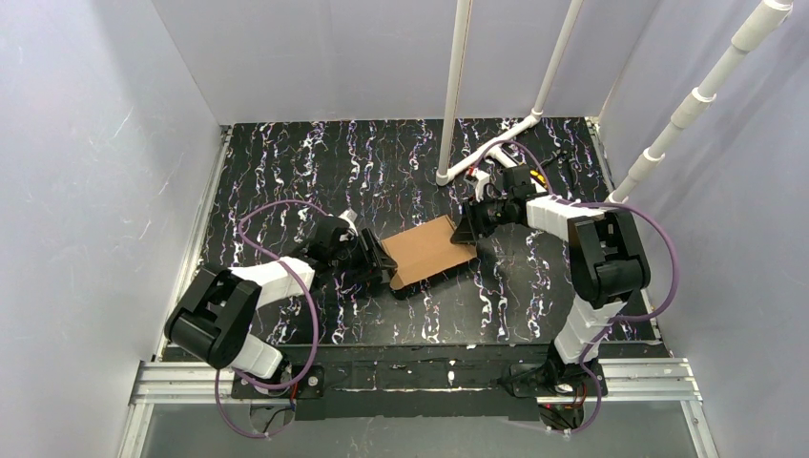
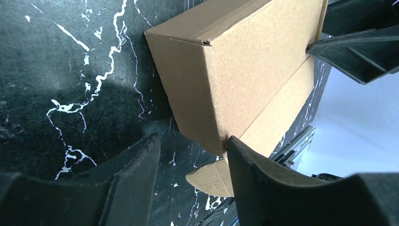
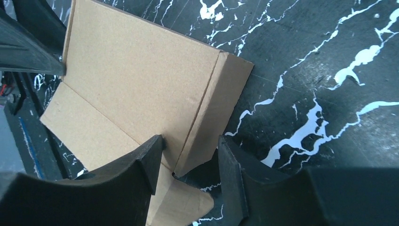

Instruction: Fold the paper box

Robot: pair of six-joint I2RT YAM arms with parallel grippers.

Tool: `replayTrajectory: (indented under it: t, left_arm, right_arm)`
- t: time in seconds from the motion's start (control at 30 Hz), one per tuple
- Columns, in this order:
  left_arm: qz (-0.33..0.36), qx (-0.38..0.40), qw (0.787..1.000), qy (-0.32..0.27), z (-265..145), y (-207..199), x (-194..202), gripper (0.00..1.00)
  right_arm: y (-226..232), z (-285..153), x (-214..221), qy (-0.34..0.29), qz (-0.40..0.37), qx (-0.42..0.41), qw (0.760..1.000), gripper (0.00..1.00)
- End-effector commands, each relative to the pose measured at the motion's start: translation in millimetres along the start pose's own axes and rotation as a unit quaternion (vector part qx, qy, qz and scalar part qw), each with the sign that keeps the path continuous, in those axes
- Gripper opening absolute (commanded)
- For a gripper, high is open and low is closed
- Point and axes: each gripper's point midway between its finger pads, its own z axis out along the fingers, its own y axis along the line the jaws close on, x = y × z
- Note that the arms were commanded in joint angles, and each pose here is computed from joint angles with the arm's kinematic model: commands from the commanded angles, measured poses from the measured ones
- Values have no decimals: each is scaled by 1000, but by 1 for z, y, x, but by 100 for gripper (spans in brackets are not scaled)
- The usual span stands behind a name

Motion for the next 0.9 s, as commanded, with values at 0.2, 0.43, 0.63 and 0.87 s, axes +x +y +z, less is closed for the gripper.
replayTrajectory:
  t: [0.2,0.43,0.63,0.87]
  left_arm:
    - [-52,40,998,-19,-3,4,-5,67]
    - [-70,63,995,-28,-6,0,-9,74]
    - [-92,83,992,-28,-2,-5,-11,74]
    - [-109,93,989,-23,5,-4,-10,75]
  right_arm:
    - [-18,10,25,16,56,9,998,42]
    - [-27,5,28,13,76,16,997,35]
    - [-32,4,31,9,93,21,995,30]
    - [-38,3,35,11,108,25,994,26]
